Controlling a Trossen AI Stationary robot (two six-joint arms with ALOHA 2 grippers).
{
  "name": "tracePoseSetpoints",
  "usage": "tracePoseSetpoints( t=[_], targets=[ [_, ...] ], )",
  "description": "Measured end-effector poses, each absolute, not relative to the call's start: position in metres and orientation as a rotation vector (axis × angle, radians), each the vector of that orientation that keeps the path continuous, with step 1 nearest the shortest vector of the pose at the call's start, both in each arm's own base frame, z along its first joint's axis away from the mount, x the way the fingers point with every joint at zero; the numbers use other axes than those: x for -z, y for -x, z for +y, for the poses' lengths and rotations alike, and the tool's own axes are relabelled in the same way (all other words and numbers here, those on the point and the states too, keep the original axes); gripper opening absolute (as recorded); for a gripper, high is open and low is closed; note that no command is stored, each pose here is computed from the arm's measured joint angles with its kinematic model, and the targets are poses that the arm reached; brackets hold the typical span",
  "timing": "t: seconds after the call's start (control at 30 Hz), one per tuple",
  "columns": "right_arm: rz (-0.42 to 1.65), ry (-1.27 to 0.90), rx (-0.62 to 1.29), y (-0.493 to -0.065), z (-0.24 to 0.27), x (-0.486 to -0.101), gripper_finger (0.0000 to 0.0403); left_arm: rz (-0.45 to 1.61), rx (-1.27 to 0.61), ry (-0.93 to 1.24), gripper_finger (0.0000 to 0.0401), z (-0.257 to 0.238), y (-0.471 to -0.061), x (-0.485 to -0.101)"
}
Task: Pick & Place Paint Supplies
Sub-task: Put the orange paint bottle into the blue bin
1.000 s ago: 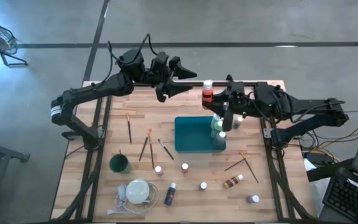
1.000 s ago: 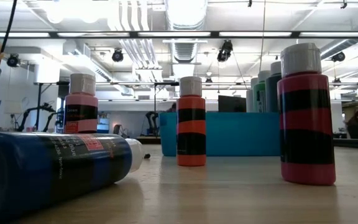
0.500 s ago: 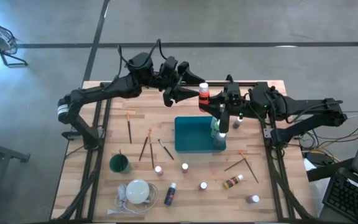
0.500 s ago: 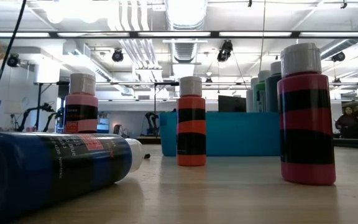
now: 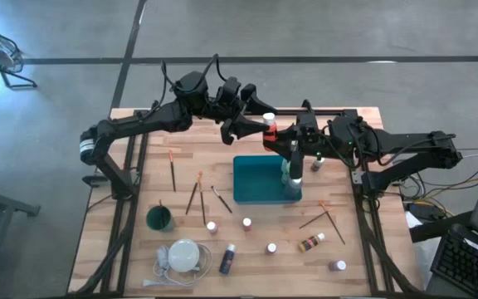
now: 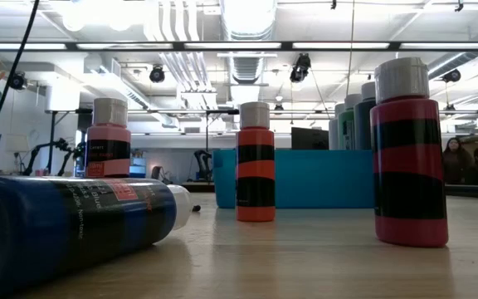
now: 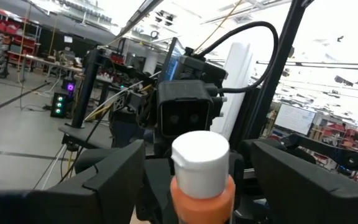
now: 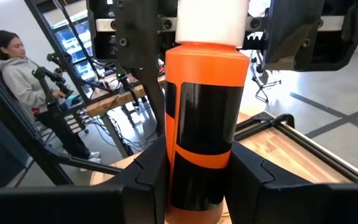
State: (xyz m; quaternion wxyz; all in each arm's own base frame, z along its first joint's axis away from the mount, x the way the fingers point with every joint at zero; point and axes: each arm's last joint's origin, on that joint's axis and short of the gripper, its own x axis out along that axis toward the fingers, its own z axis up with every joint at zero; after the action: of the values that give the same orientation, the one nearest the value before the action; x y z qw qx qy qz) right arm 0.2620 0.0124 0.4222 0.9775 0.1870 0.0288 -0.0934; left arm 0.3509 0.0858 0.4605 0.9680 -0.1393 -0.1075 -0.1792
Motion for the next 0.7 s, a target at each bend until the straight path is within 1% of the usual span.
tracePoseSetpoints(
  t=[0.17, 0.57, 0.63, 0.7],
  targets=[
    [0.06, -0.378, 0.179, -0.2619, 0.0127, -0.4223, 0.0105, -0.219, 0.36, 0.281, 0.0255, 0.086, -0.3508, -0.4605],
    [0.062, -0.378, 0.176, -0.262, 0.0128, -0.4221, 0.0104, -0.217, 0.363, 0.288, 0.0139, 0.0859, -0.3508, -0.4606],
    [0.062, -0.383, 0.176, -0.262, 0.0128, -0.4221, 0.0104, -0.214, 0.365, 0.301, 0.0125, 0.0859, -0.3508, -0.4605],
    [0.064, -0.388, 0.176, -0.2619, 0.0128, -0.4219, 0.0104, -0.213, 0.366, 0.308, 0.0123, 0.0859, -0.3508, -0.4605]
  ],
)
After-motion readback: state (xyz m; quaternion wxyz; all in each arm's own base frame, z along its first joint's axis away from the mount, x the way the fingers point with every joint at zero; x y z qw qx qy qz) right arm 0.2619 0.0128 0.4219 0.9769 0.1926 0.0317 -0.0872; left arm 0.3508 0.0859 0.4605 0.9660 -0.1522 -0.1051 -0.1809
